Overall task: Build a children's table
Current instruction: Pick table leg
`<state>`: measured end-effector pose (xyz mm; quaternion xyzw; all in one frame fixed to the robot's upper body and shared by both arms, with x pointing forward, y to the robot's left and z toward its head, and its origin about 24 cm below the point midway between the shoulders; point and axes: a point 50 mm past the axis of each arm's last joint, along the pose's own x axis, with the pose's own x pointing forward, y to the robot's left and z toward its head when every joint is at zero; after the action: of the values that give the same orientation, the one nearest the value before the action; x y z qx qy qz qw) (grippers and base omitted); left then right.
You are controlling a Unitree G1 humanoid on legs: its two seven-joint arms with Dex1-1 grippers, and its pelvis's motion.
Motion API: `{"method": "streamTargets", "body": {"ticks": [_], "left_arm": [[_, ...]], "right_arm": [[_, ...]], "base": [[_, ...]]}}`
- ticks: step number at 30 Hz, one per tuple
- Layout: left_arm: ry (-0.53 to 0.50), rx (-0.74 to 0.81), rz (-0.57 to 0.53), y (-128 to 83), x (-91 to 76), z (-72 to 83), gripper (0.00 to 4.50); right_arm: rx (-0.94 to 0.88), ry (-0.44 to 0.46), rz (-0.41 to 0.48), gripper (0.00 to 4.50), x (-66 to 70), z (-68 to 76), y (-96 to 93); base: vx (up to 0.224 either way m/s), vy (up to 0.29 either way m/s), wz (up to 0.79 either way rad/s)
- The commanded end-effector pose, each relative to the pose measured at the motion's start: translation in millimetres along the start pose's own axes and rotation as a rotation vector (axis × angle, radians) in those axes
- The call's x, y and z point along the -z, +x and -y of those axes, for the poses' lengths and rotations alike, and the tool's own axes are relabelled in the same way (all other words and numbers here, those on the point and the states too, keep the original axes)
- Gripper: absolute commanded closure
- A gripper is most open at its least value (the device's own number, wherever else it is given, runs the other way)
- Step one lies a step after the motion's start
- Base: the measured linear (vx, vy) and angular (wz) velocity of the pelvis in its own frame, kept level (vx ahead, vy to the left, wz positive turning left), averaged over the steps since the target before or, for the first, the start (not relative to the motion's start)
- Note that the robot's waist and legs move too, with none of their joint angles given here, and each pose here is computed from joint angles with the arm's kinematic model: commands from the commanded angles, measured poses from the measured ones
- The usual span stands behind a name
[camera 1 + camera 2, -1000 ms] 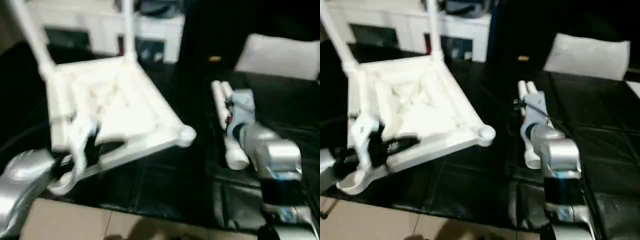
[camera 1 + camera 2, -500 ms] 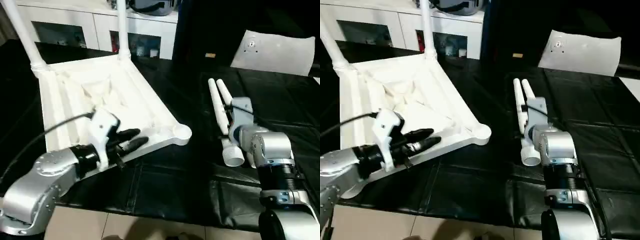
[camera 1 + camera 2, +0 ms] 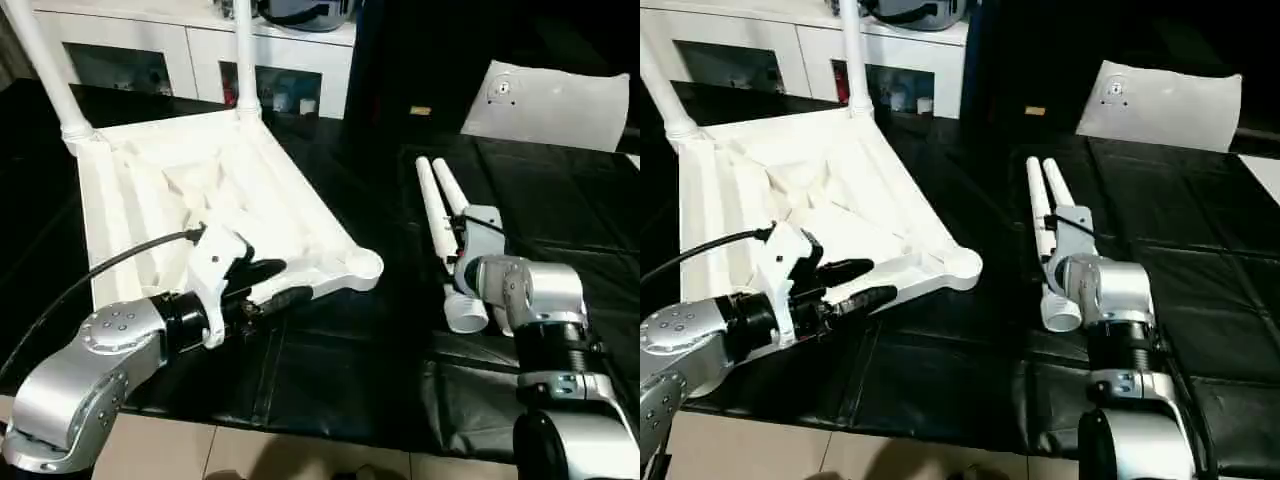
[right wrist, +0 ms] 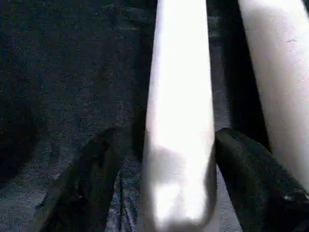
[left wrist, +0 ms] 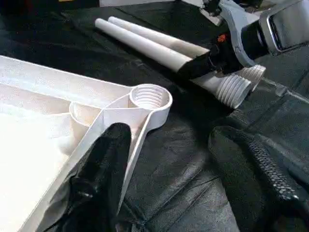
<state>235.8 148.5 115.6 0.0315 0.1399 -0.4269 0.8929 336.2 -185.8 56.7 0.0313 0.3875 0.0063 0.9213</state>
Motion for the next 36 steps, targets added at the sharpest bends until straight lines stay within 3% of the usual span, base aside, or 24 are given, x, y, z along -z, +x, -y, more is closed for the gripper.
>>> {"method": "streamTargets", "body": {"ticks": [1, 9, 14, 16, 19, 21, 23, 27, 30, 31, 33, 36], "left_arm": [[0.017, 0.010, -0.007, 1.2, -1.4, 1.5, 1.25], [0.058, -0.018, -0.046, 2.6, 4.0, 3.5, 0.44], [0.084, -0.218, -0.050, 7.5, 6.9, -6.2, 0.18], [0.079, -0.219, -0.040, 8.8, 5.3, -7.5, 0.01], [0.064, -0.234, -0.053, 10.6, 3.5, -12.6, 0.00], [0.042, -0.211, -0.002, 12.5, -2.9, -13.1, 0.00], [0.012, -0.210, 0.006, 13.1, -5.1, -13.5, 0.00], [0.009, -0.219, 0.041, 16.5, -9.8, -14.1, 0.00], [0.018, -0.269, 0.058, 24.7, -16.5, -19.7, 0.00], [-0.020, -0.234, 0.066, 30.5, -19.2, -19.6, 0.00], [-0.083, -0.147, 0.148, 44.3, -33.2, -17.3, 0.00], [-0.120, -0.138, 0.198, 53.0, -44.6, -19.8, 0.00]], "right_arm": [[-0.003, 0.018, -0.001, 1.58, -4.7, 2.7, -1.7], [-0.007, 0.036, -0.031, 2.29, 0.9, 3.9, 1.0], [-0.034, 0.087, -0.020, 2.53, 3.7, 5.5, 3.8], [-0.043, 0.092, 0.011, 2.60, 2.8, 6.3, 4.0], [-0.045, 0.119, 0.103, 2.64, -1.6, 9.9, 2.0], [-0.055, 0.188, 0.167, 2.64, -8.0, 14.5, -3.7], [-0.082, 0.190, 0.283, 2.65, -17.3, 14.6, -9.7], [-0.055, 0.133, 0.352, 2.65, -22.9, 15.9, -15.3], [-0.214, 0.167, 0.450, 2.65, -34.0, 3.9, -27.0], [-0.304, 0.154, 0.513, 2.65, -37.0, -2.3, -32.3], [-0.552, 0.209, 0.620, 2.65, -38.8, -17.5, -45.9], [-0.714, 0.239, 0.643, 2.65, -38.0, -27.4, -56.2]], "base": [[0.000, 0.000, 0.00], [0.000, 0.000, 0.00], [0.000, 0.000, 0.00], [0.000, 0.000, 0.00], [0.000, 0.000, 0.00], [0.000, 0.000, 0.00], [0.000, 0.000, 0.00], [0.000, 0.000, 0.00], [0.000, 0.000, 0.00], [0.000, 0.000, 0.00], [0.000, 0.000, 0.00], [0.000, 0.000, 0.00]]}}
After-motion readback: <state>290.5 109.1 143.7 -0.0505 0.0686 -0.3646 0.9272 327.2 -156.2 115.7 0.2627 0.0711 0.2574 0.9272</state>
